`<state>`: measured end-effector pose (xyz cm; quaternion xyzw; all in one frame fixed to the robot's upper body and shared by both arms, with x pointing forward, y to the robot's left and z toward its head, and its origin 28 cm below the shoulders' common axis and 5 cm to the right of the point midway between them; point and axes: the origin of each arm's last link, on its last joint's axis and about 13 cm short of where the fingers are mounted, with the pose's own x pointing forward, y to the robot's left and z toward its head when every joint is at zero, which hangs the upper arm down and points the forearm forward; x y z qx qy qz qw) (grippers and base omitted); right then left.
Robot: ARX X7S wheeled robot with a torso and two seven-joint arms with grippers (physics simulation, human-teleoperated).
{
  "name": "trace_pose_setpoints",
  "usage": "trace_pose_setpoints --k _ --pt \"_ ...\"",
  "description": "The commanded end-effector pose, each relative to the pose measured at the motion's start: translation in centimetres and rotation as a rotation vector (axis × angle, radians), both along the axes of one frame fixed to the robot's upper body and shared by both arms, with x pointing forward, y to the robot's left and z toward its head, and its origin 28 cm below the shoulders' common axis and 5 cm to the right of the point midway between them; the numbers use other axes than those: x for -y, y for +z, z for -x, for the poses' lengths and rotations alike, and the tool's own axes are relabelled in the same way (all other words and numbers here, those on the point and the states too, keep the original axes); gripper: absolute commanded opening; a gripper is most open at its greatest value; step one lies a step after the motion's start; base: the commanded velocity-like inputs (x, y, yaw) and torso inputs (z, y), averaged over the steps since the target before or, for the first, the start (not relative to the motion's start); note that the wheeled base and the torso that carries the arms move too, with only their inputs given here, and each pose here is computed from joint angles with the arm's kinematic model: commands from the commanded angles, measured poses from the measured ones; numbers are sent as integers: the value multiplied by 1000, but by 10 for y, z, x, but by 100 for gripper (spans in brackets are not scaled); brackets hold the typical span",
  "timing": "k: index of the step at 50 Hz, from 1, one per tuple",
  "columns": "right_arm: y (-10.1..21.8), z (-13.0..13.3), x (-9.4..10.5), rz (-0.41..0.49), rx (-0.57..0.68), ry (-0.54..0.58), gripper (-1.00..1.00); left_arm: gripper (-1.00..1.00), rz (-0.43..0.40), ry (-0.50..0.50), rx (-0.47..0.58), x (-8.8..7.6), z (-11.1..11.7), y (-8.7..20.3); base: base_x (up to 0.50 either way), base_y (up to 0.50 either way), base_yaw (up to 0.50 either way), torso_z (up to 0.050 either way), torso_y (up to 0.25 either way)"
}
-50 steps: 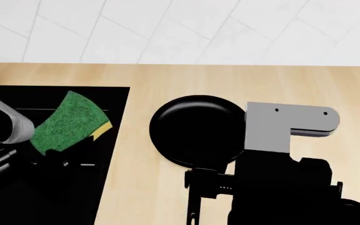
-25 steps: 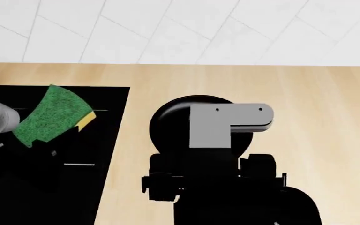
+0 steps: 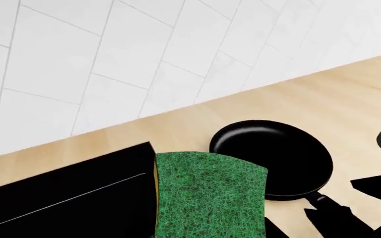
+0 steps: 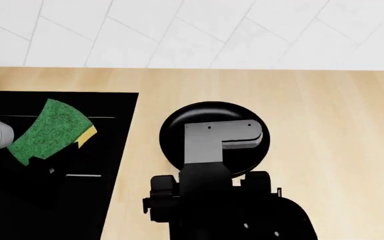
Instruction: Pick the pan and sponge and place them into the sink. Then turn on the water.
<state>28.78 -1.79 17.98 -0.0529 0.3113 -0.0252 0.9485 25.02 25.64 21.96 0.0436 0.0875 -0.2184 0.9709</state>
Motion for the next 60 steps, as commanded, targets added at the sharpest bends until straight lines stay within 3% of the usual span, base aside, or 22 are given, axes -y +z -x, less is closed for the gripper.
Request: trace_pose_setpoints --k 1,16,17,28,30,32,34,36,38,40,42,43,44,47,48,49,56,57,60 --pt "-13 -4 -2 -18 -59 -5 100 -100 13 3 -14 -1 1 -3 0 0 0 0 0" --pt "-18 -2 -2 -53 -82 -5 100 -100 8 -6 -26 2 -2 -7 0 0 0 0 0" --pt "-17 -2 -3 -75 -68 12 -100 -100 9 -7 -28 2 -2 -7 0 0 0 0 0" --pt "-10 -2 0 -122 -2 -6 -100 -100 12 -9 -38 1 -1 -8 0 0 0 0 0" --pt "-7 -5 4 -189 20 -10 -100 -100 13 -11 -38 2 -1 -8 0 0 0 0 0" --pt "-7 -7 6 -107 77 36 -100 -100 12 -13 -38 1 0 -8 5 0 0 0 0" --pt "-8 -8 9 -122 63 24 -100 -100 10 -14 -39 1 -1 -8 0 0 0 0 0" --pt "-6 -7 11 -62 112 84 -100 -100 10 -16 -43 1 -1 -8 0 0 0 0 0" --pt "-4 -8 14 -111 111 91 -100 -100 10 -18 -44 2 -2 -9 0 0 0 0 5" --pt "-4 -9 16 -83 135 139 -100 -100 9 -19 -45 3 -3 -9 0 0 0 0 0" --pt "-3 -6 19 -197 147 215 -100 -100 6 -23 -49 3 -3 -10 0 0 0 0 0" --pt "-2 -5 19 -210 181 235 -100 -100 4 -28 -53 2 -2 -11 0 0 0 0 11" --pt "-3 -6 22 -132 171 215 -100 -100 2 -29 -55 3 -3 -12 0 0 0 0 0" --pt "-4 -8 27 -159 156 263 -100 -100 1 -28 -56 1 -1 -11 0 0 0 0 0" --pt "-2 -6 29 -229 195 289 -100 -100 1 -28 -56 2 -3 -11 0 0 0 0 0" --pt "-2 -5 31 -257 157 303 -100 -100 0 -30 -57 2 -2 -11 0 0 0 0 11" --pt "7 -18 56 -160 192 374 -100 -100 9 -21 -57 3 -8 -12 0 0 0 0 1" --pt "9 -20 61 -106 178 401 -100 -100 11 -18 -56 2 -7 -12 0 0 0 0 0" --pt "15 -19 71 -55 166 513 -100 -100 12 -16 -56 1 -7 -12 0 0 0 0 4"
